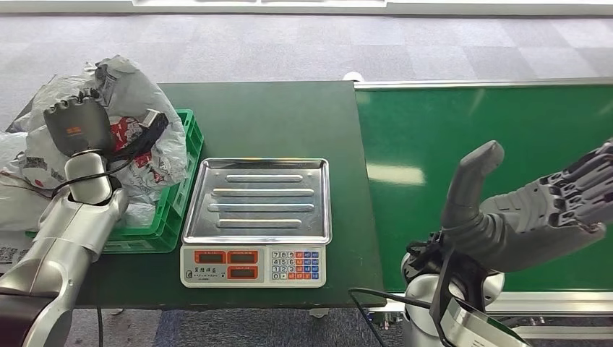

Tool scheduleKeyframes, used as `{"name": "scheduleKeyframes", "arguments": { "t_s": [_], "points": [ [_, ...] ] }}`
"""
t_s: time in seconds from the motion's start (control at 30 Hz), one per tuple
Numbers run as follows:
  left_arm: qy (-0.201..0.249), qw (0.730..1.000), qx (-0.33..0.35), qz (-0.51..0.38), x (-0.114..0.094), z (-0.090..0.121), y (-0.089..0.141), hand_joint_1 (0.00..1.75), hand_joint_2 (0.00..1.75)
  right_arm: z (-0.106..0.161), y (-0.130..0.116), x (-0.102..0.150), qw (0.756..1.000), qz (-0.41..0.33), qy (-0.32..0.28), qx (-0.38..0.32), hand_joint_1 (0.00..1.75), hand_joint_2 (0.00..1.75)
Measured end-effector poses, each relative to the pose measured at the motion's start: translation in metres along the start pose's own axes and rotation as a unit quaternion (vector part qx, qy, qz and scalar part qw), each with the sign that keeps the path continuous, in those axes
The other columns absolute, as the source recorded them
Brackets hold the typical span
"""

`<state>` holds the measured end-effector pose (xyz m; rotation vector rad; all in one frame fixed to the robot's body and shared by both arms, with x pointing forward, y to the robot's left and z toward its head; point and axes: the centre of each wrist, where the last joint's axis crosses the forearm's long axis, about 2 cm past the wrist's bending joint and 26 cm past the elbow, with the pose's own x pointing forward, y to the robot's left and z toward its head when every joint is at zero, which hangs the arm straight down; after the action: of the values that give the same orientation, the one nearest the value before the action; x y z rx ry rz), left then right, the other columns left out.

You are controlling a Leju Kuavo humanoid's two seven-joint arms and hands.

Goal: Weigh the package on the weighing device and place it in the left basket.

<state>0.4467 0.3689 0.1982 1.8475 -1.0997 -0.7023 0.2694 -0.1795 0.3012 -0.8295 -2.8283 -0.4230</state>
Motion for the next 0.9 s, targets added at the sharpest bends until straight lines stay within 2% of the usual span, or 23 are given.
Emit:
{"name": "scheduleKeyframes", "arguments": {
  "t_s": [0.1, 0.2, 0.37, 0.43, 0.5, 0.57, 0.6, 0.67, 0.7, 0.73, 0.8, 0.87, 0.9],
  "points": [
    [-0.005, 0.999, -0.045, -0.025, -0.002, 0.001, -0.008, 0.00, 0.00, 0.000, 0.000, 0.000, 1.000, 0.001, -0.001, 0.001, 0.00, 1.75],
    [0.004, 0.998, -0.058, -0.030, -0.002, 0.004, -0.013, 0.00, 0.00, 0.000, 0.000, 0.000, 1.000, 0.001, -0.001, 0.001, 0.00, 1.75],
    [0.017, 1.000, -0.024, -0.006, -0.005, 0.007, -0.014, 0.00, 0.00, 0.000, 0.000, 0.000, 1.000, -0.001, 0.001, 0.000, 0.00, 1.75],
    [0.008, 1.000, -0.006, 0.016, -0.007, 0.007, -0.010, 0.00, 0.00, 0.000, 0.000, 0.000, 1.000, -0.002, 0.003, -0.001, 0.00, 1.75],
    [-0.020, 0.997, 0.018, 0.067, -0.004, 0.006, 0.001, 0.00, 0.00, 0.001, 0.000, 0.000, 1.000, -0.003, 0.005, -0.002, 0.00, 1.75],
    [-0.061, 0.982, 0.058, 0.170, 0.003, -0.003, 0.023, 0.00, 0.00, 0.001, 0.000, -0.001, 1.000, -0.004, 0.006, -0.002, 0.00, 1.75],
    [-0.086, 0.964, 0.094, 0.233, 0.004, -0.011, 0.037, 0.00, 0.00, 0.001, 0.000, -0.001, 1.000, -0.004, 0.007, -0.002, 0.00, 1.75],
    [-0.121, 0.915, 0.194, 0.333, -0.010, -0.022, 0.053, 0.00, 0.00, 0.002, 0.001, -0.002, 1.000, -0.003, 0.008, 0.000, 0.00, 1.75],
    [-0.105, 0.889, 0.243, 0.373, -0.019, -0.022, 0.055, 0.00, 0.44, 0.002, 0.001, -0.002, 1.000, -0.003, 0.009, 0.001, 0.00, 1.75],
    [-0.068, 0.867, 0.279, 0.408, -0.027, -0.018, 0.054, 0.00, 0.87, 0.003, 0.001, -0.002, 1.000, -0.002, 0.009, 0.002, 0.00, 1.75],
    [0.042, 0.818, 0.315, 0.480, -0.036, -0.008, 0.052, 0.00, 1.75, 0.003, 0.001, -0.003, 1.000, 0.000, 0.009, 0.004, 0.00, 1.75],
    [0.108, 0.768, 0.332, 0.537, -0.034, 0.001, 0.054, 0.00, 1.75, 0.004, 0.001, -0.003, 1.000, 0.002, 0.008, 0.005, 0.00, 1.75],
    [0.120, 0.746, 0.337, 0.562, -0.030, 0.004, 0.057, 0.00, 1.75, 0.004, 0.001, -0.003, 1.000, 0.003, 0.007, 0.006, 0.00, 1.75]
  ]
}}
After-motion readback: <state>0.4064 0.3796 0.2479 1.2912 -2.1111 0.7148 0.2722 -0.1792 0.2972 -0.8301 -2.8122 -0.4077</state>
